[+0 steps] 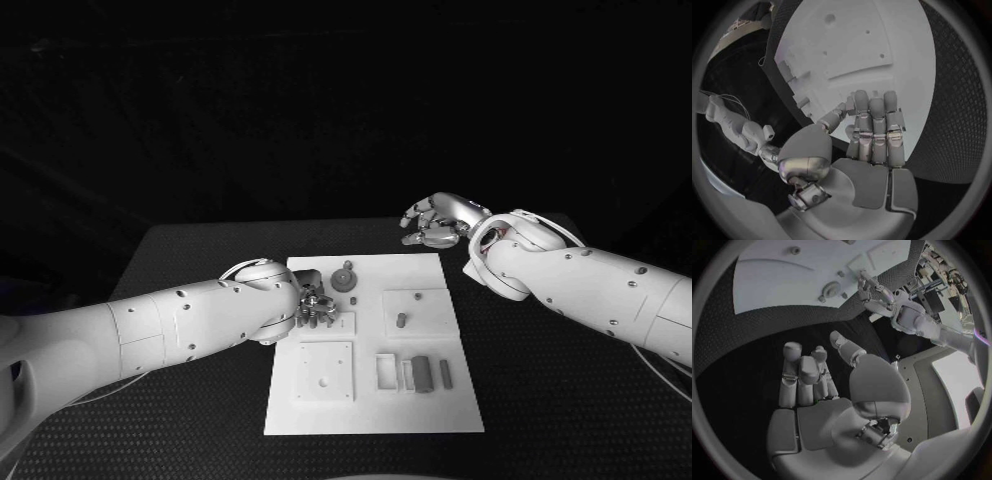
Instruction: Assemble the parts on the task board
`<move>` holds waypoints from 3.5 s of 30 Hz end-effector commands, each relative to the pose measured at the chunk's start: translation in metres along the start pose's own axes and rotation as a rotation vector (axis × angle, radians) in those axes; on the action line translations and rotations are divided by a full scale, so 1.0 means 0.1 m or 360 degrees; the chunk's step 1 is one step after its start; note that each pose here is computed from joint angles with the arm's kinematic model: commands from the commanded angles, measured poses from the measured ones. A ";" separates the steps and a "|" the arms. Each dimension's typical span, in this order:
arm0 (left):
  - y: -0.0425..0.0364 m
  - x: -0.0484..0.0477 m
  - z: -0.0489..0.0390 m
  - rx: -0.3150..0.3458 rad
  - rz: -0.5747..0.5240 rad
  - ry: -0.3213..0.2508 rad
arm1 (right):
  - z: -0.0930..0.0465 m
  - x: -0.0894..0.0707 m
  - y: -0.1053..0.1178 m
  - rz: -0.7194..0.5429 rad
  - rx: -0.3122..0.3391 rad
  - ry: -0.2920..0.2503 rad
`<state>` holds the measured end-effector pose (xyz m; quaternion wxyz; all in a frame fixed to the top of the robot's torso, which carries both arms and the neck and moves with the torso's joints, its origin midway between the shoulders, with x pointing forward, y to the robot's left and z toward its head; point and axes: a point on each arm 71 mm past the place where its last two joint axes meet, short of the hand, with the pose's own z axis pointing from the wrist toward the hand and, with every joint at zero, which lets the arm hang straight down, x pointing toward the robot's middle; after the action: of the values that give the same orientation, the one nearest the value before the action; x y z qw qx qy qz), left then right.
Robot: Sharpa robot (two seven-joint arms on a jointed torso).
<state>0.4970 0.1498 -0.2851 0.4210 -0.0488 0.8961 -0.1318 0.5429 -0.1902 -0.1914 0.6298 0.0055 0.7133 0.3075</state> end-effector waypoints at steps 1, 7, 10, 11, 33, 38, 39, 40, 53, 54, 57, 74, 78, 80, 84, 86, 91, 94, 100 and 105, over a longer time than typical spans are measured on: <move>-0.006 0.032 0.004 -0.0006 0.0077 0.0011 | 0.00 0.01 0.00 0.0002 -0.0003 0.0017; -0.006 0.053 0.005 -0.0011 0.0100 0.0030 | 0.00 0.01 0.00 0.0001 -0.0004 0.0018; -0.009 0.074 0.000 -0.0020 0.0153 0.0058 | 0.00 0.01 0.00 0.0001 -0.0003 0.0019; -0.012 0.082 -0.002 -0.0024 0.0175 0.0068 | 0.00 0.01 0.00 0.0001 -0.0003 0.0019; -0.038 0.117 -0.012 -0.0023 0.0205 0.0091 | 0.00 0.02 -0.01 0.0005 0.0000 0.0022; 0.002 0.090 -0.010 -0.0024 0.0166 0.0057 | 0.00 0.02 -0.01 0.0005 0.0001 0.0023; 0.012 0.085 -0.010 -0.0025 0.0146 0.0053 | 0.00 0.02 -0.01 0.0005 0.0002 0.0023; 0.018 0.082 -0.011 -0.0026 0.0132 0.0052 | 0.00 0.02 -0.01 0.0005 0.0003 0.0023; 0.084 0.069 -0.040 -0.0038 -0.0159 0.0158 | -0.01 0.03 -0.03 0.0005 0.0009 0.0030; 0.087 0.063 -0.041 -0.0040 -0.0177 0.0162 | -0.01 0.03 -0.03 0.0005 0.0010 0.0030; 0.106 0.040 -0.047 -0.0052 -0.0243 0.0202 | -0.01 0.03 -0.03 0.0004 0.0017 0.0031; 0.075 -0.063 0.001 -0.0108 -0.0093 0.0347 | 0.01 0.05 -0.02 0.0005 0.0022 0.0042; 0.059 -0.094 0.025 -0.0116 -0.0088 0.0334 | 0.01 0.06 -0.02 0.0006 0.0020 0.0043; 0.054 -0.115 0.034 -0.0121 -0.0088 0.0318 | 0.01 0.06 -0.02 0.0006 0.0020 0.0043; 0.049 -0.135 0.042 -0.0125 -0.0059 0.0291 | 0.01 0.06 -0.02 0.0006 0.0020 0.0044; 0.048 -0.140 0.044 -0.0127 -0.0057 0.0289 | 0.01 0.06 -0.02 0.0006 0.0020 0.0043; 0.040 -0.148 0.048 -0.0126 -0.0046 0.0300 | 0.01 0.06 -0.02 0.0006 0.0020 0.0044; 0.029 -0.146 0.047 -0.0117 -0.0021 0.0305 | 0.02 0.06 -0.01 0.0006 0.0019 0.0045; 0.005 -0.147 0.050 -0.0109 -0.0021 0.0305 | 0.02 0.06 -0.01 0.0006 0.0019 0.0045; -0.010 -0.149 0.054 -0.0108 -0.0020 0.0304 | 0.02 0.06 -0.01 0.0006 0.0018 0.0045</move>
<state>0.5107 0.1532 -0.2780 0.3338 -0.0648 0.9343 -0.1071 0.5439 -0.1889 -0.1968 0.6228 0.0091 0.7210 0.3037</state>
